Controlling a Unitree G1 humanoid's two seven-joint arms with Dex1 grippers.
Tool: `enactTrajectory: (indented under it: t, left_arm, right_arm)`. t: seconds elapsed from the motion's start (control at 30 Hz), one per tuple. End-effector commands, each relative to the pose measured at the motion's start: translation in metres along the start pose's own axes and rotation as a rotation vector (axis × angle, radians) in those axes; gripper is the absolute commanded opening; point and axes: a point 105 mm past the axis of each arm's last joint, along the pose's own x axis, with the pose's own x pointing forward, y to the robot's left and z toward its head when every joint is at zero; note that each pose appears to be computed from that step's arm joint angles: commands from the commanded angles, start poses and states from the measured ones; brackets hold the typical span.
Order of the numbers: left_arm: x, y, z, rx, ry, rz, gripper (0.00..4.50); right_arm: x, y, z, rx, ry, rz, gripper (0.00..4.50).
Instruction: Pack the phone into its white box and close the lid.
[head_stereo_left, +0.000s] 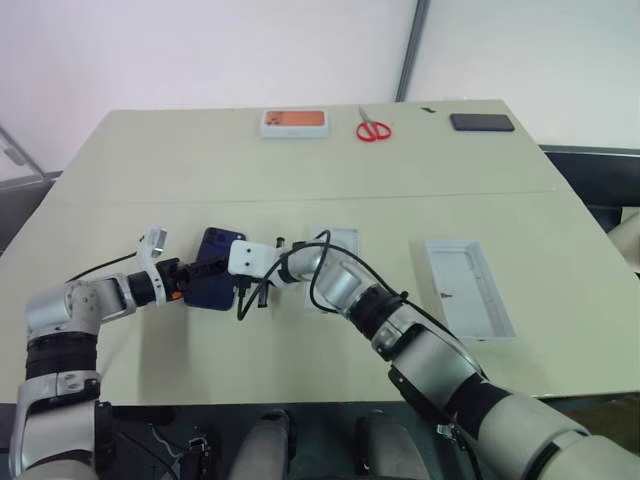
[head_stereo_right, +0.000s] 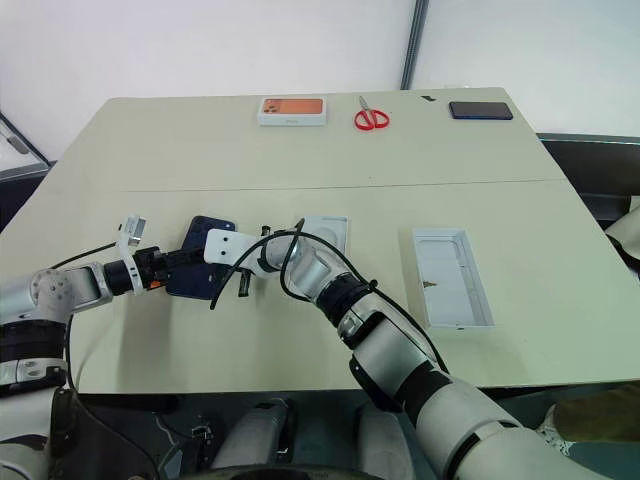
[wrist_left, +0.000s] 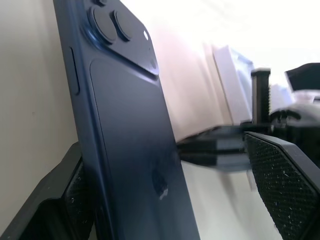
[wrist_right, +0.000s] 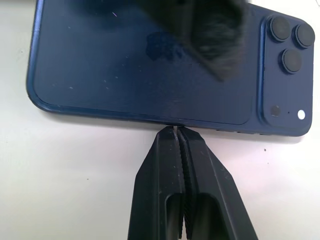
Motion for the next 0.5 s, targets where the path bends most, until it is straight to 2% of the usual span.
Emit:
enactTrajectory:
  t: [0.03,0.1,0.13,0.2,0.27,0.5]
  left_arm:
    - [0.0056,0.0141,-0.0208,-0.091,0.047,0.045,4.42]
    - [0.0065,0.0126,-0.0236,-0.102,0.053,0.035,4.42]
    - [0.0073,0.0121,-0.0253,-0.111,0.055,0.031,4.16]
    - [0.0085,0.0130,-0.0275,-0.107,0.058,0.037,3.52]
    - [0.0091,0.0120,-0.0279,-0.100,0.054,0.031,2.60]
    - [0.0058,0.0143,-0.0278,-0.116,0.051,0.048,2.60]
  right_arm:
    - [0.0009,0.0062,0.0010,-0.011,-0.009,0.020,0.10]
    - [0.0010,0.0078,-0.0006,-0.015,-0.006,0.022,0.10]
    - [0.0009,0.0081,-0.0006,-0.014,-0.007,0.022,0.06]
    - [0.0005,0.0080,-0.0007,-0.012,-0.007,0.021,0.05]
    - [0.0001,0.0075,-0.0012,-0.012,-0.004,0.021,0.05]
    - [-0.0011,0.0085,-0.0043,-0.016,0.001,0.023,0.05]
